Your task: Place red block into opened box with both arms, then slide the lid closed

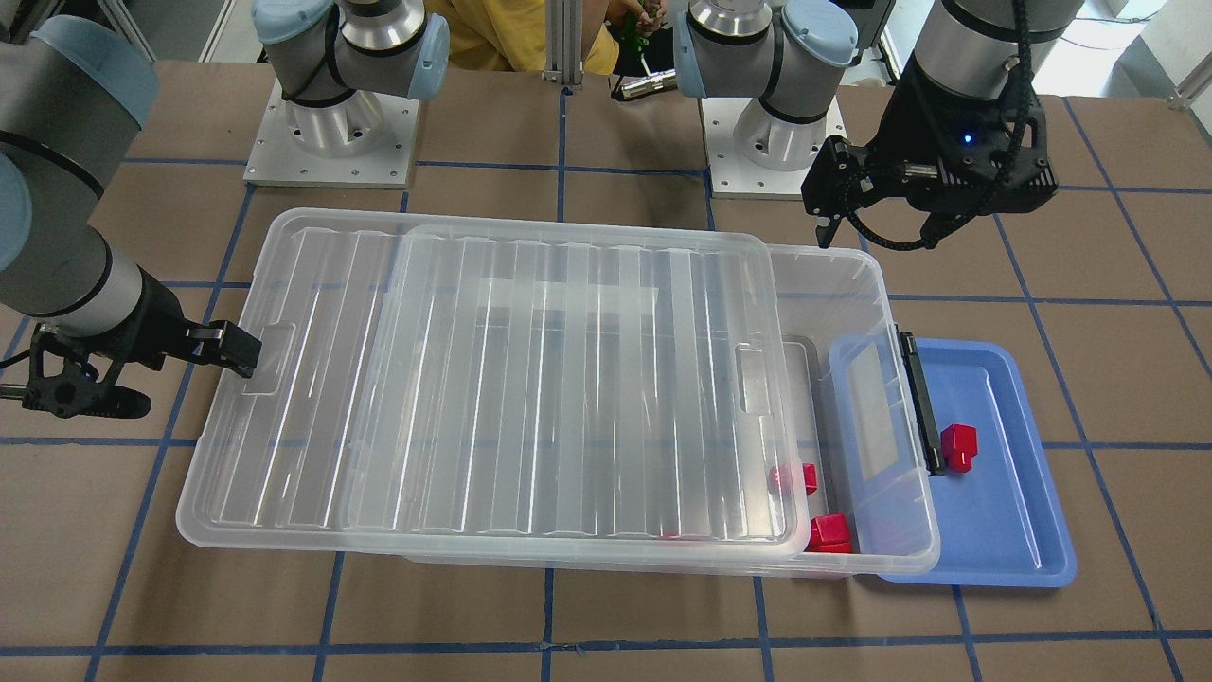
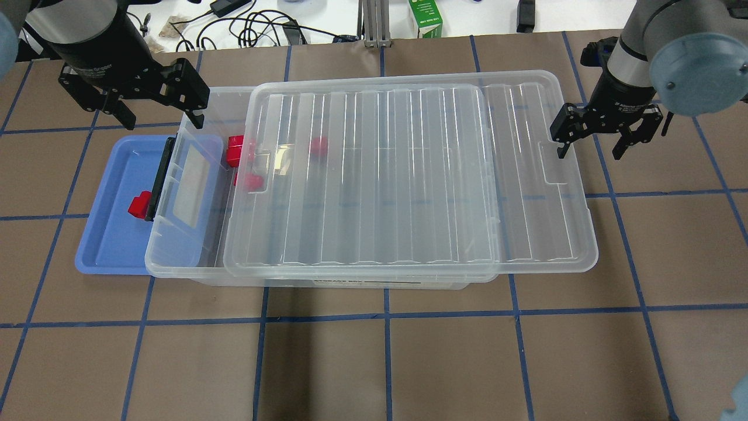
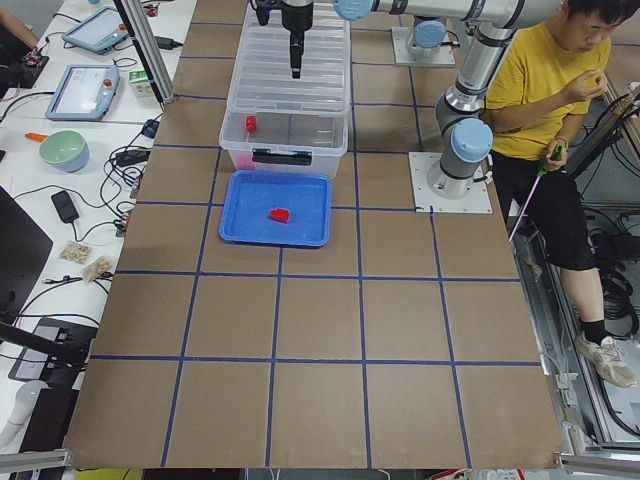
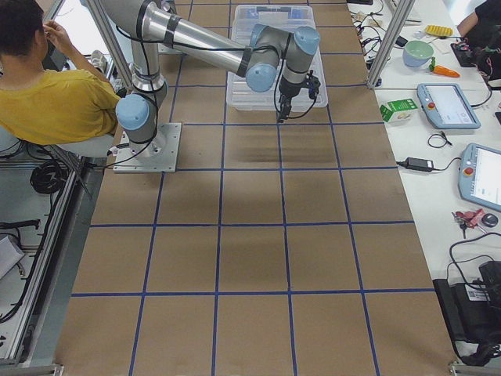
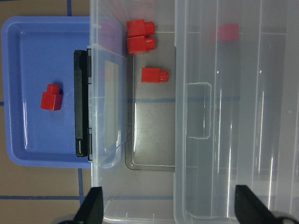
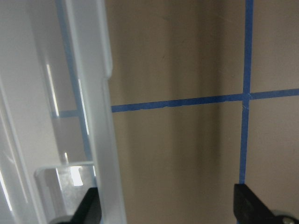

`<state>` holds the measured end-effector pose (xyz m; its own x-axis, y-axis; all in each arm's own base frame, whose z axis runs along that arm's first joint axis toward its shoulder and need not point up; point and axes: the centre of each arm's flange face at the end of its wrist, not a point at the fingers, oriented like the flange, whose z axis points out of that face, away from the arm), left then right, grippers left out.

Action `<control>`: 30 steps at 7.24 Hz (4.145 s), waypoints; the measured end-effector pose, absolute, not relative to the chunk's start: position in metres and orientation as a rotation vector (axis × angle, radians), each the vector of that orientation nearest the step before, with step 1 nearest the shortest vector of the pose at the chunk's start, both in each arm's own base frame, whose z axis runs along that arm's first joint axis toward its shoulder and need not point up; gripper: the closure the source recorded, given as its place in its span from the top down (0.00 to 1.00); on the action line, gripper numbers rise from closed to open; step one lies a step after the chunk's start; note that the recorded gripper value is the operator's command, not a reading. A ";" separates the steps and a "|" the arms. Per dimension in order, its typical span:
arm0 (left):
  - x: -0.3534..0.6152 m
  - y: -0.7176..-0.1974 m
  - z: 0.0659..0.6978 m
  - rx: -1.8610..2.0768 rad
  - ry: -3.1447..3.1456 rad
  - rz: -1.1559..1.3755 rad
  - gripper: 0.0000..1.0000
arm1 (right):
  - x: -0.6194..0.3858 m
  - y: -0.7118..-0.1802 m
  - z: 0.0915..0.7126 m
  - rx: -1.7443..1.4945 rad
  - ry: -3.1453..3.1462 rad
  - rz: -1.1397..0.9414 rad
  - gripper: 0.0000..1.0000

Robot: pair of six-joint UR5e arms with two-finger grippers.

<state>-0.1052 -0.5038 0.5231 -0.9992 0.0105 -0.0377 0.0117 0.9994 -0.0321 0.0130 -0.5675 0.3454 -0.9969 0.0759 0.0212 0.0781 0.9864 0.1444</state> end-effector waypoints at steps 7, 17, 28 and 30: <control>-0.106 -0.503 0.524 0.020 3.100 -0.052 1.00 | -0.038 -0.566 0.346 -0.073 -3.120 -0.235 1.00; -0.059 -0.508 0.521 -0.003 3.100 -0.014 1.00 | -0.022 -0.509 0.448 -0.087 -3.144 -0.074 1.00; 0.187 -0.546 0.228 0.439 3.207 0.060 1.00 | 0.040 -0.461 0.483 -0.028 -3.143 -0.122 1.00; 0.188 -0.553 0.208 0.295 3.226 0.066 0.98 | 0.059 -0.461 0.483 0.036 -3.132 -0.106 1.00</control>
<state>0.1883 -0.5532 0.2076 -0.9787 0.1787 0.1012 0.1827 0.9827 0.0313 0.0586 -0.4612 0.4825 -0.9997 -0.0229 0.0063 -0.0224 0.9974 0.0679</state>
